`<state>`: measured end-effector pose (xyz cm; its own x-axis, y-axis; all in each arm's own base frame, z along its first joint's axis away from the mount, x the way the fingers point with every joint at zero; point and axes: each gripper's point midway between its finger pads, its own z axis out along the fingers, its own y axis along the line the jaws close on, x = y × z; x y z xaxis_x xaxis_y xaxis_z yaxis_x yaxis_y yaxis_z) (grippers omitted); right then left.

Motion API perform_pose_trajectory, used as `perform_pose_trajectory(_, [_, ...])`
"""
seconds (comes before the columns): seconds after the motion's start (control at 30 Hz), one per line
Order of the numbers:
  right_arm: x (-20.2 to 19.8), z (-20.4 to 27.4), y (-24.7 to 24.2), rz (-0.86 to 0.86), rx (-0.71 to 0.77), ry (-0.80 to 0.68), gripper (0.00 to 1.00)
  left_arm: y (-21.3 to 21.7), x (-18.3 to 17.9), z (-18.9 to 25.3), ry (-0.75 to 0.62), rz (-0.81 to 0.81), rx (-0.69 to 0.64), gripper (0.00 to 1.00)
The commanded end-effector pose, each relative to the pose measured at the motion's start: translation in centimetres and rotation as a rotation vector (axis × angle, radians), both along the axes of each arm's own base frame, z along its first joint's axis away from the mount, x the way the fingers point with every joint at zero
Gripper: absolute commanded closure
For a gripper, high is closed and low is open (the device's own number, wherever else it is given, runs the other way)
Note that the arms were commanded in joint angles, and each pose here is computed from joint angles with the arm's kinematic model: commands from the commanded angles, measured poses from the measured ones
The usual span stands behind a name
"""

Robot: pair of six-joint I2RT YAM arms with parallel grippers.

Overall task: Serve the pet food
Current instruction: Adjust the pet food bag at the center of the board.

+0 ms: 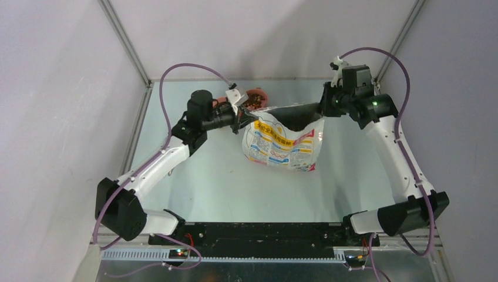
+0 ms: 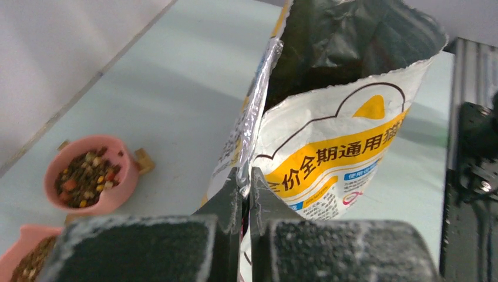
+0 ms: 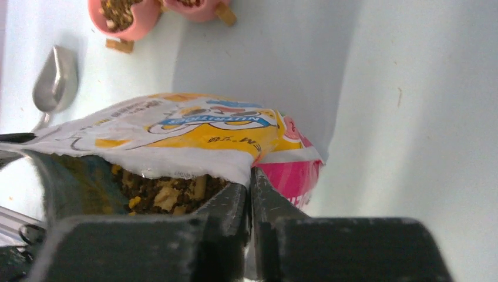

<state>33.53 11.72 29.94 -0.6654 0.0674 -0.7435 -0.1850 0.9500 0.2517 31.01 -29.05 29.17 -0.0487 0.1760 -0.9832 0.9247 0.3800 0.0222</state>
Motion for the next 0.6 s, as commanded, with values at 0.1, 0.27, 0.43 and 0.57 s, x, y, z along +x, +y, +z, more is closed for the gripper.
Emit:
perform_pose_trajectory(0.1, [3.1, 6.7, -2.0, -0.071, 0.042, -0.276, 0.34, 2.5, 5.7, 10.2, -0.205, 0.265, -0.391, 1.00])
perform_pose_trajectory(0.27, [1.5, 7.8, -1.1, 0.008, 0.081, -0.351, 0.10, 2.0, 7.1, 8.9, -0.178, 0.273, -0.368, 1.00])
perform_pose_trajectory(0.43, [0.2, 7.3, 1.0, 0.180, 0.121, -0.400, 0.06, 2.3, 7.8, 7.6, -0.148, 0.276, -0.313, 1.00])
perform_pose_trajectory(0.57, [-0.4, 5.5, 2.0, 0.299, 0.116, -0.392, 0.07, 3.5, 8.2, 7.2, -0.145, 0.259, -0.298, 1.00])
